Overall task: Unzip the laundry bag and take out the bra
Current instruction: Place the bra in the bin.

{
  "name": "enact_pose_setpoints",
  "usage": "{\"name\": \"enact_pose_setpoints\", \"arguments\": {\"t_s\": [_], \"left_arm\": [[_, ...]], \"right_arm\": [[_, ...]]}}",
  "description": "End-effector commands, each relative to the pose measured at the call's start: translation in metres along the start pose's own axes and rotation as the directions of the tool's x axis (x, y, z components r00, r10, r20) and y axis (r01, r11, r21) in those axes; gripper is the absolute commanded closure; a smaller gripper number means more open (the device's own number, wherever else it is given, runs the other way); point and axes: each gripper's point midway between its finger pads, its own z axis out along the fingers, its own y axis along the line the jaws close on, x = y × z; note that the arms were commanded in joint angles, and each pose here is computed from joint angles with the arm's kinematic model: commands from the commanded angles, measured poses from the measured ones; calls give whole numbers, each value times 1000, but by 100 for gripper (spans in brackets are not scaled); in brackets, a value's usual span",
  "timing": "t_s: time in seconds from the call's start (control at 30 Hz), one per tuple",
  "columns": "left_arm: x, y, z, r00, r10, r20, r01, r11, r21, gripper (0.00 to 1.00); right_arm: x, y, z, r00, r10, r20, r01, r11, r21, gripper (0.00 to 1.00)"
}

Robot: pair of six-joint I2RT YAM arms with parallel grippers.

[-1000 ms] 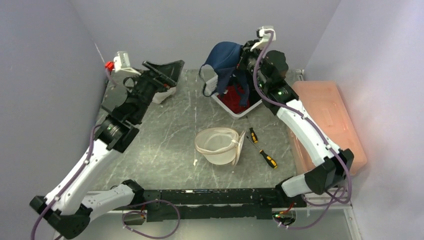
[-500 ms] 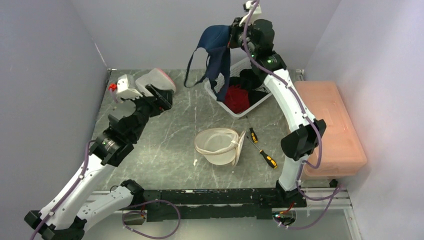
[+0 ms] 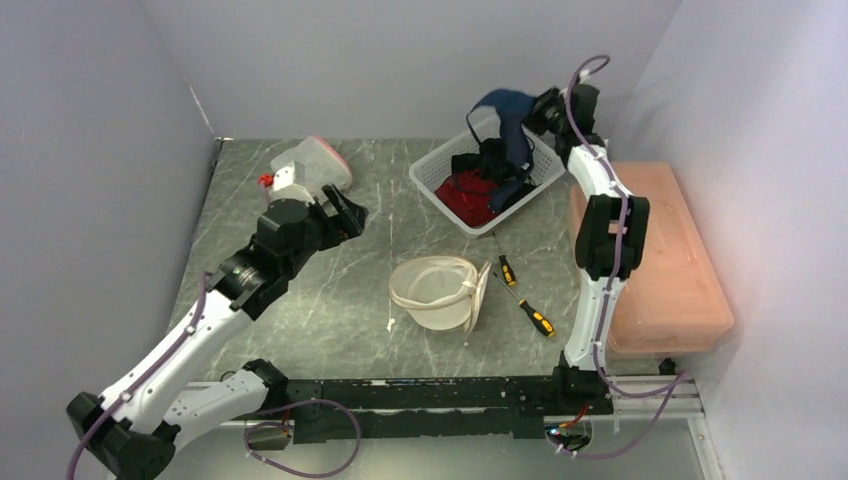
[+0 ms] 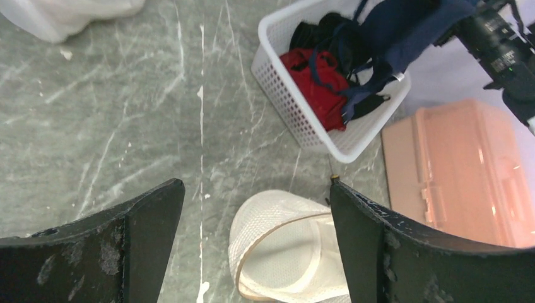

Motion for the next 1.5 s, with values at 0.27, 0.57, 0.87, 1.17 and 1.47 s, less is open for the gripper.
{"name": "enact_pose_setpoints", "arguments": {"t_s": [0.27, 0.57, 0.87, 1.17, 1.47], "left_arm": [[40, -11, 24, 986, -54, -159, 61, 998, 35, 11], [63, -6, 31, 972, -89, -217, 97, 995, 28, 11], [73, -5, 30, 961, -88, -264, 98, 995, 27, 11], [77, -5, 26, 956, -97, -278, 111, 993, 36, 12], [84, -3, 20, 945, -119, -304, 135, 990, 33, 13]], "right_arm": [[29, 50, -8, 993, 75, -95, -87, 987, -137, 100], [31, 117, -43, 974, 213, -77, -225, 947, -227, 100], [70, 10, -24, 923, 373, -92, -379, 923, -61, 100], [63, 26, -31, 941, 329, -75, -334, 941, -61, 100], [100, 13, -40, 912, 401, -82, -402, 915, 1, 100]]}}
